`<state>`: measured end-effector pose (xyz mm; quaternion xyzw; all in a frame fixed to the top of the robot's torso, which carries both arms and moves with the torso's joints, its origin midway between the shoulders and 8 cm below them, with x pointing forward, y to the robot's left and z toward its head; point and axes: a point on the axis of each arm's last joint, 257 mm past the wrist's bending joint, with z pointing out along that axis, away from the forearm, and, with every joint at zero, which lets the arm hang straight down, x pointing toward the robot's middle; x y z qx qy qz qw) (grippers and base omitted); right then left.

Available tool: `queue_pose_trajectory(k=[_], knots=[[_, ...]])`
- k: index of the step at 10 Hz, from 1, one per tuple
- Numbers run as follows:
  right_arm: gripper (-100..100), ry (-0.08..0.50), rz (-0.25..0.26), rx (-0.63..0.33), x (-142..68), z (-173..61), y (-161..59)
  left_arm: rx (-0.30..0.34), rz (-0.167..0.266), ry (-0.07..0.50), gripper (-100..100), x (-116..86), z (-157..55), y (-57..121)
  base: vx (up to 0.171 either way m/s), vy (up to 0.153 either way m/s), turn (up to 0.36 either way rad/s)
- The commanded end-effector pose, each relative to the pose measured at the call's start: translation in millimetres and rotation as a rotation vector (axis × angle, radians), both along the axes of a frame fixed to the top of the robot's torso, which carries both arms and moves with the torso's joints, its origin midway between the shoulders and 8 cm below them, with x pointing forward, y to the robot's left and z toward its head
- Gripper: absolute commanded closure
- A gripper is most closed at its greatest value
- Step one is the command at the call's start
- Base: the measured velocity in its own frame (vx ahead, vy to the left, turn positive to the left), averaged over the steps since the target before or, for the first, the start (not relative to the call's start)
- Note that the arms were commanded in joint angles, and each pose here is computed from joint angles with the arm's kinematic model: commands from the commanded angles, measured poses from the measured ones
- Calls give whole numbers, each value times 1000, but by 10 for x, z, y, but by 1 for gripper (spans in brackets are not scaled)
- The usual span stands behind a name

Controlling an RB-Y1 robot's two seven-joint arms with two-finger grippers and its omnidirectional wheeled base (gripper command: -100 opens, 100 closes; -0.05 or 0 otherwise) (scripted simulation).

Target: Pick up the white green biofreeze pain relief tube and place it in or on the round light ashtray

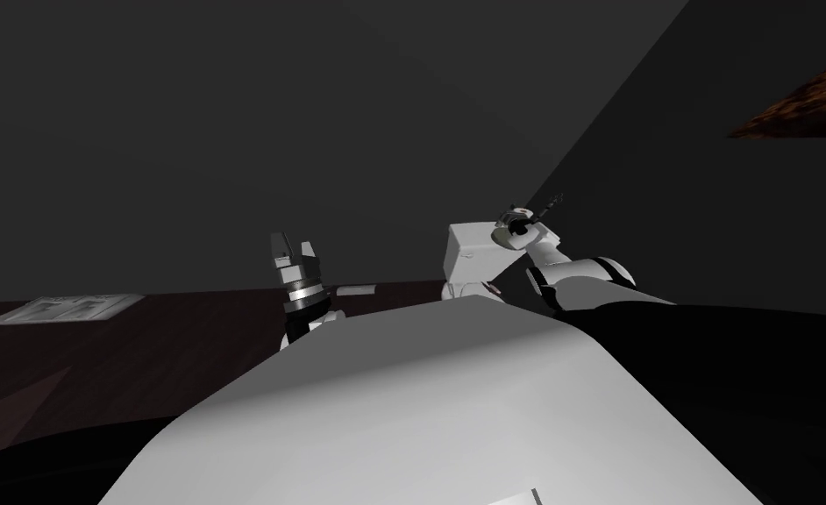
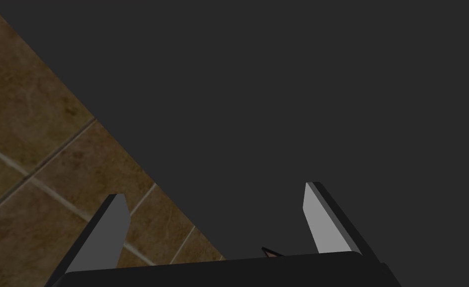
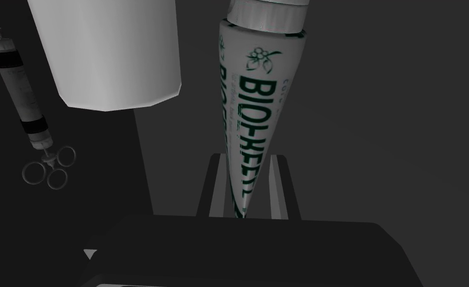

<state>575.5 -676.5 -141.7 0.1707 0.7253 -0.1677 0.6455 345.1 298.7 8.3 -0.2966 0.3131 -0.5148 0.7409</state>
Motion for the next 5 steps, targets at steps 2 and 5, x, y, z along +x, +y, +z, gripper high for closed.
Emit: queue_pose_trajectory(k=[2,5], knots=[[100,4,3,2,78,-39,60,0,0,0,0,0,0,0,-32,-20,-36],[100,10,23,5,307,-90,293,0,0,0,0,0,0,0,-37,-22,-64]])
